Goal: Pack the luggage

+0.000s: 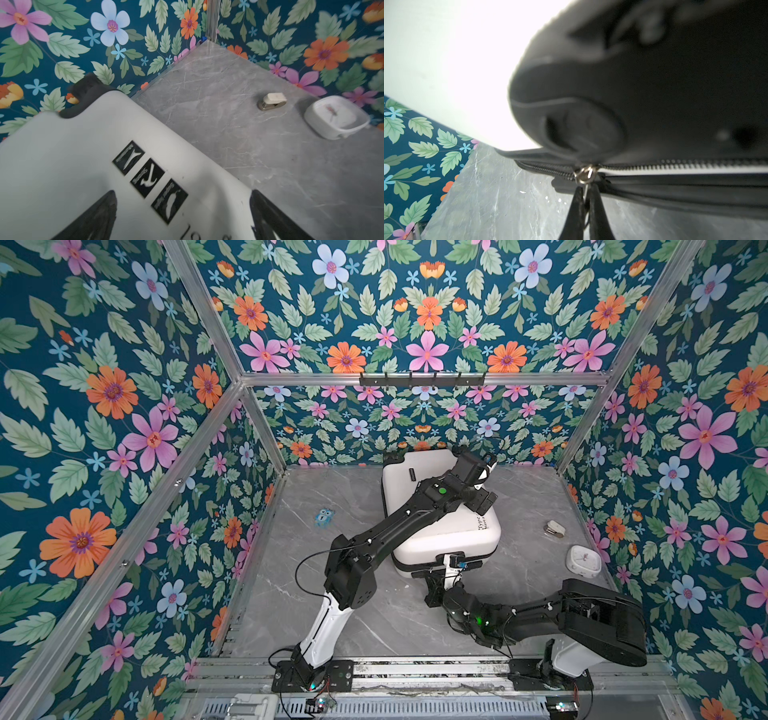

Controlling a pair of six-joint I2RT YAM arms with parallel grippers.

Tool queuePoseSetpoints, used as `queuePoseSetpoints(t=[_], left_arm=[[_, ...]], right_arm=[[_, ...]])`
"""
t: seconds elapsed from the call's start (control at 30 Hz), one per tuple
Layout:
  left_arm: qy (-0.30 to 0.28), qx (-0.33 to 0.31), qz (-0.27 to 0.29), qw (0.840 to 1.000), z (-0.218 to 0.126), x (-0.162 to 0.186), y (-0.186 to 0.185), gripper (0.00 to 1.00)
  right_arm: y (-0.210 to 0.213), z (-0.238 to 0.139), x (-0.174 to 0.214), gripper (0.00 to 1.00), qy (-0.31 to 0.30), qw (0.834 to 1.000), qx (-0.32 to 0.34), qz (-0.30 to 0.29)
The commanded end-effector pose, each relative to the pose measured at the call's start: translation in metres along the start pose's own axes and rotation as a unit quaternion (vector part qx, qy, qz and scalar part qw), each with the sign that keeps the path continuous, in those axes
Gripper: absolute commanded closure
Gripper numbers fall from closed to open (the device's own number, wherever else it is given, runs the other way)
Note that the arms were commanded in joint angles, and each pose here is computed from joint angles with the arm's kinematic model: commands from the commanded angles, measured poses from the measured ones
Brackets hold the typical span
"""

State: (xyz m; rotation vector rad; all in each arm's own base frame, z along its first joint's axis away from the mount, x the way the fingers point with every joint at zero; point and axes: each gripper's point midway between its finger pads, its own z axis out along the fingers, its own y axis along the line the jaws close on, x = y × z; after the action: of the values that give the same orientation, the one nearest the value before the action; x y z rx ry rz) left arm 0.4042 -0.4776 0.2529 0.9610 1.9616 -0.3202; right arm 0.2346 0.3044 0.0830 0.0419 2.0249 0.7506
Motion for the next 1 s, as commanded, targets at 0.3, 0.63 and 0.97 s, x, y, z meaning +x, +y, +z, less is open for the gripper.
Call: queuePoseSetpoints(t=[0.3,0.63,0.97], left_arm=[[0.05,-0.026,0.054,0.997,0.043,0.028,0.004,0.0],[0.183,0.003,-0.036,0.982,0.044,0.135,0.015,0.11],[0.188,0.005,-0.112,0.976,0.043,0.189,0.035,0.32]], right_arm=[[-0.058,-0.027,0.042,1.0,0.081,0.992,0.083,-0.054],[-0.074,-0.042,0.012,1.0,0.026,0.989,0.126,-0.067],[-0.098,-0.043,-0.011,1.0,-0.001,0.99,0.144,-0.002]])
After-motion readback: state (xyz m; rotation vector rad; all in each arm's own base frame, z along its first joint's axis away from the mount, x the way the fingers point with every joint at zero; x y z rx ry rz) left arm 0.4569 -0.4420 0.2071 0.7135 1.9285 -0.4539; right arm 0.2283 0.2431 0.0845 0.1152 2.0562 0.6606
